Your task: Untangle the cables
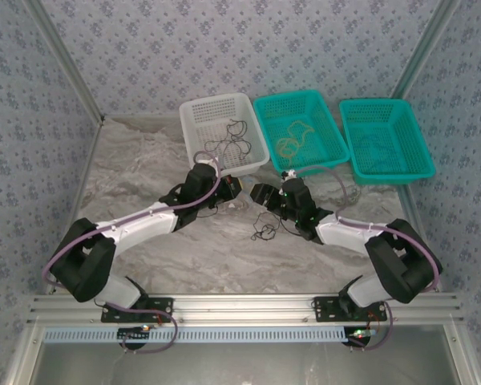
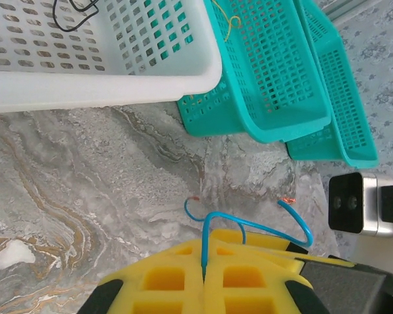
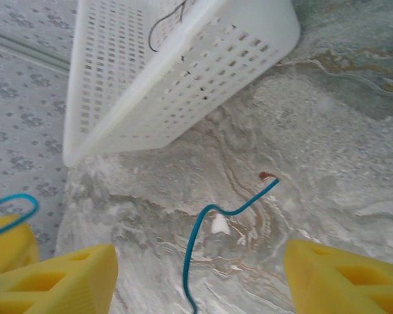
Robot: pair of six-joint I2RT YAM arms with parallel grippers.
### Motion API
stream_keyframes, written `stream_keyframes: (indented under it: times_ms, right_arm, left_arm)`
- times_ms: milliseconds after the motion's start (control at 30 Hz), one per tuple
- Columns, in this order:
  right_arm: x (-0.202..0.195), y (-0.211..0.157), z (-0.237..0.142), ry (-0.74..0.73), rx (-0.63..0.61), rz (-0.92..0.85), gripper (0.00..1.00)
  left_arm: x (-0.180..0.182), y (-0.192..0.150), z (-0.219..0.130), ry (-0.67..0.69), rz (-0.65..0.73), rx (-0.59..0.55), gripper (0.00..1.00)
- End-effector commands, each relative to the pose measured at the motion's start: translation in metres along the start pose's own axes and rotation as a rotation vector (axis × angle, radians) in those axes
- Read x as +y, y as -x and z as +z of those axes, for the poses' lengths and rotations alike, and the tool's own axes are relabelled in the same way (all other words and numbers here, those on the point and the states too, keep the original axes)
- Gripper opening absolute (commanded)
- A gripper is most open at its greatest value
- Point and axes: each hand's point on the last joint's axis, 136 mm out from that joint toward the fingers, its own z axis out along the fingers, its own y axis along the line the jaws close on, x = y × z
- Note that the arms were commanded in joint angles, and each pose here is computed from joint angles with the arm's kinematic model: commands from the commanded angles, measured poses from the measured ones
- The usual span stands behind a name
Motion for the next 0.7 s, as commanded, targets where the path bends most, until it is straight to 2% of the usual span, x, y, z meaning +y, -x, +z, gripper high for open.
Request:
stream_keyframes:
  times_ms: [0,67,200,300,400,433,500,667]
  right_arm:
    - [0.021,0.011,0.006,0.074,-0.017,0.053,0.66]
    - [0.02,0.01,0.009,0.075,-0.021,0.069,0.62]
    - [0.02,0.013,0.013,0.09,-0.031,0.083,0.45]
    - [0.019,0.018,0.009,0.084,-0.063,0.077,0.2]
    - [0.02,0.025,0.002,0.085,-0.093,0.049,0.03]
    - [0.02,0.026,-0.001,0.084,-0.1,0.04,0.0]
    - [0.023,0.029,-0.004,0.09,-0.105,0.02,0.0]
    - [0.026,0.041,-0.017,0.097,-0.147,-0.02,0.0]
  left_arm:
    - [-0.016,0.013,-0.006,-0.094,-0.036,-0.047,0.0]
    - [-0.019,0.016,-0.006,-0.124,-0.049,-0.061,0.0]
    - [-0.023,0.018,-0.008,-0.159,-0.052,-0.082,0.0]
    - [-0.02,0.025,-0.016,-0.184,-0.076,-0.149,0.0]
    - [-0.011,0.045,-0.029,-0.201,-0.186,-0.3,0.0]
    - [-0.01,0.052,-0.032,-0.219,-0.221,-0.349,0.0]
    - [-0.014,0.063,-0.035,-0.252,-0.264,-0.399,0.0]
    - [-0.02,0.072,-0.03,-0.308,-0.372,-0.424,0.0]
